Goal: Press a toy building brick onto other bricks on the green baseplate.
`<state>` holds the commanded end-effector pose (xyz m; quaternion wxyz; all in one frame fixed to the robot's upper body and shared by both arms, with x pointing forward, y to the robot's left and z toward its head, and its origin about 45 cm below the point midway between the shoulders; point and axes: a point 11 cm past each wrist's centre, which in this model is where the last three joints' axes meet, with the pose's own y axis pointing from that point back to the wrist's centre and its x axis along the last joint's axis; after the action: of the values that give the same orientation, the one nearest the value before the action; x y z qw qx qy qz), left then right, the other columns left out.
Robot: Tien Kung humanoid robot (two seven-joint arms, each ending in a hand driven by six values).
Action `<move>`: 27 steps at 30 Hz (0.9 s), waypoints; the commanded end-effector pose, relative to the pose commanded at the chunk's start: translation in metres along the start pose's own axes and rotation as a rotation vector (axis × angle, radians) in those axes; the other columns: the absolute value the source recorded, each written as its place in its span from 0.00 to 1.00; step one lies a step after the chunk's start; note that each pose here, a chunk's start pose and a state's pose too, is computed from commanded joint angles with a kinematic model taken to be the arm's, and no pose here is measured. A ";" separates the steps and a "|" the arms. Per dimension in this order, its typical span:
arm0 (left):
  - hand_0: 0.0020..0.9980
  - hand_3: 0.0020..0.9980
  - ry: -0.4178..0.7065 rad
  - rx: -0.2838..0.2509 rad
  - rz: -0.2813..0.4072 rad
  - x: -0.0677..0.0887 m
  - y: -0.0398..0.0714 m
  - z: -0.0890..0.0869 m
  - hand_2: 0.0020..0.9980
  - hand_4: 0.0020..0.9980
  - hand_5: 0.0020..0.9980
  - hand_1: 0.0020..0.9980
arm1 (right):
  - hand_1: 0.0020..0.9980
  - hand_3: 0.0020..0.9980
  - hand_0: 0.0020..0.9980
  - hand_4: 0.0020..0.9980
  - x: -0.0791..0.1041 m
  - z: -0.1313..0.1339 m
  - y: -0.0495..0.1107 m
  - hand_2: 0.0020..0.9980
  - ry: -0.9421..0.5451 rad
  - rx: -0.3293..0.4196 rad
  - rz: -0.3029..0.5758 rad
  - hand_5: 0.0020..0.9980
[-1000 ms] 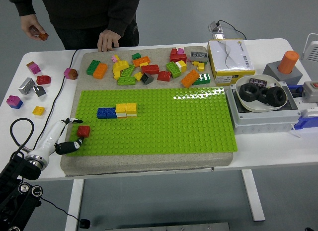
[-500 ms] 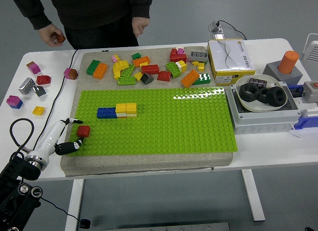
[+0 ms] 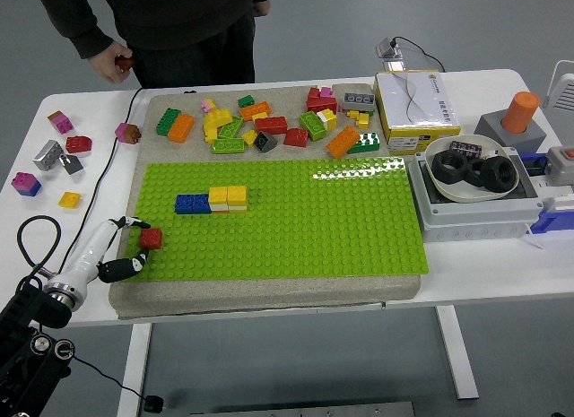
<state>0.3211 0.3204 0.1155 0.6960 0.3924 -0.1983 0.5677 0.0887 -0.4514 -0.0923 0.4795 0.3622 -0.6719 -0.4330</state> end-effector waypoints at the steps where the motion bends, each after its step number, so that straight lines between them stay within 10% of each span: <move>1: 1.00 0.70 -0.001 0.000 -0.001 0.000 0.000 0.000 0.90 0.58 0.00 0.94 | 0.58 0.65 0.58 0.65 0.000 0.000 0.000 0.64 0.000 0.000 0.000 0.77; 27: 1.00 0.56 0.020 -0.010 -0.016 0.000 -0.002 0.003 0.89 0.49 0.00 0.93 | 0.58 0.65 0.58 0.64 -0.002 0.003 0.000 0.64 0.008 -0.007 -0.003 0.77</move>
<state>0.3235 0.3180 0.1169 0.7044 0.3849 -0.1912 0.5649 0.0861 -0.4487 -0.0939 0.4829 0.3633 -0.6678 -0.4346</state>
